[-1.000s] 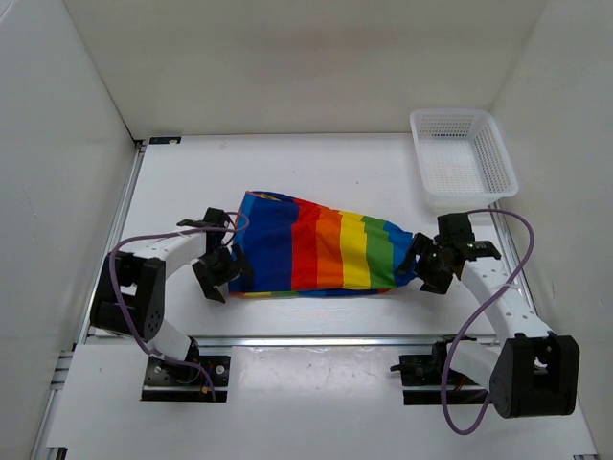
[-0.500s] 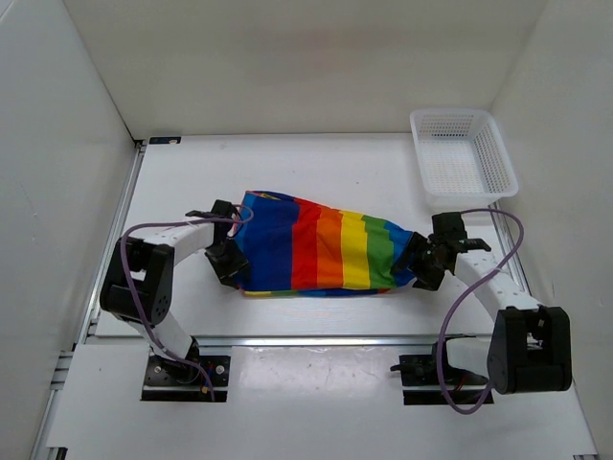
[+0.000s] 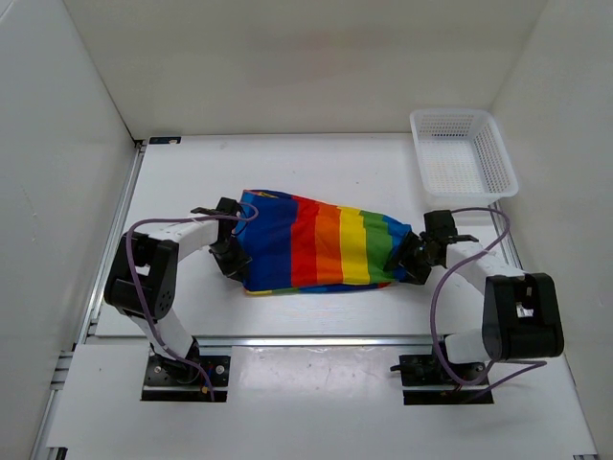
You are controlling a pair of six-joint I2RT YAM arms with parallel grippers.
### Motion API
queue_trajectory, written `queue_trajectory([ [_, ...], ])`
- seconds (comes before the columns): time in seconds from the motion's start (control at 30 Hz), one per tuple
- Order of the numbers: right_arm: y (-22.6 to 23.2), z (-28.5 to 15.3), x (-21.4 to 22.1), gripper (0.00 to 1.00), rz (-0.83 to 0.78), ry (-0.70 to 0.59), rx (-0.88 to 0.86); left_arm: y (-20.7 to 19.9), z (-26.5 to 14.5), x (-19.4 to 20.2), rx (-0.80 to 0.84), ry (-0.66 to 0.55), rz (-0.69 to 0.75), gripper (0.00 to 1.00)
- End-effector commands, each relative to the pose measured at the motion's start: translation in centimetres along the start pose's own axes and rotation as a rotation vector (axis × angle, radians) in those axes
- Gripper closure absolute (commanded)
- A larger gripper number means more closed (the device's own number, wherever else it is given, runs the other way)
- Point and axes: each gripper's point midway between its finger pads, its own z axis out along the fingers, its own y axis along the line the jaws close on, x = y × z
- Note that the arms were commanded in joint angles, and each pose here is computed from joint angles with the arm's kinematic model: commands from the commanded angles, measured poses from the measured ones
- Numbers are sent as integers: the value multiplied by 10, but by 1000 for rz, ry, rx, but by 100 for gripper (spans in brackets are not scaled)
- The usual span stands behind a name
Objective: Fold and stack the shorts
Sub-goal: Fold the shorts
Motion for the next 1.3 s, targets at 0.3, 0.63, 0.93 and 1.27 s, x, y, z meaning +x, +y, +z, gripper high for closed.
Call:
queue_trajectory([
  [0.3, 9, 21, -23, 100, 17, -97, 47, -13, -20, -15, 69, -105, 31, 90],
  [0.63, 58, -42, -84, 100, -98, -257, 30, -51, -137, -61, 269, -307, 85, 90],
  [0.93, 220, -215, -233, 100, -232, -676, -247, -106, -383, -177, 503, -802, 118, 90],
  [1.27, 151, -143, -165, 100, -184, -505, -151, -49, -227, -135, 367, -522, 41, 90],
])
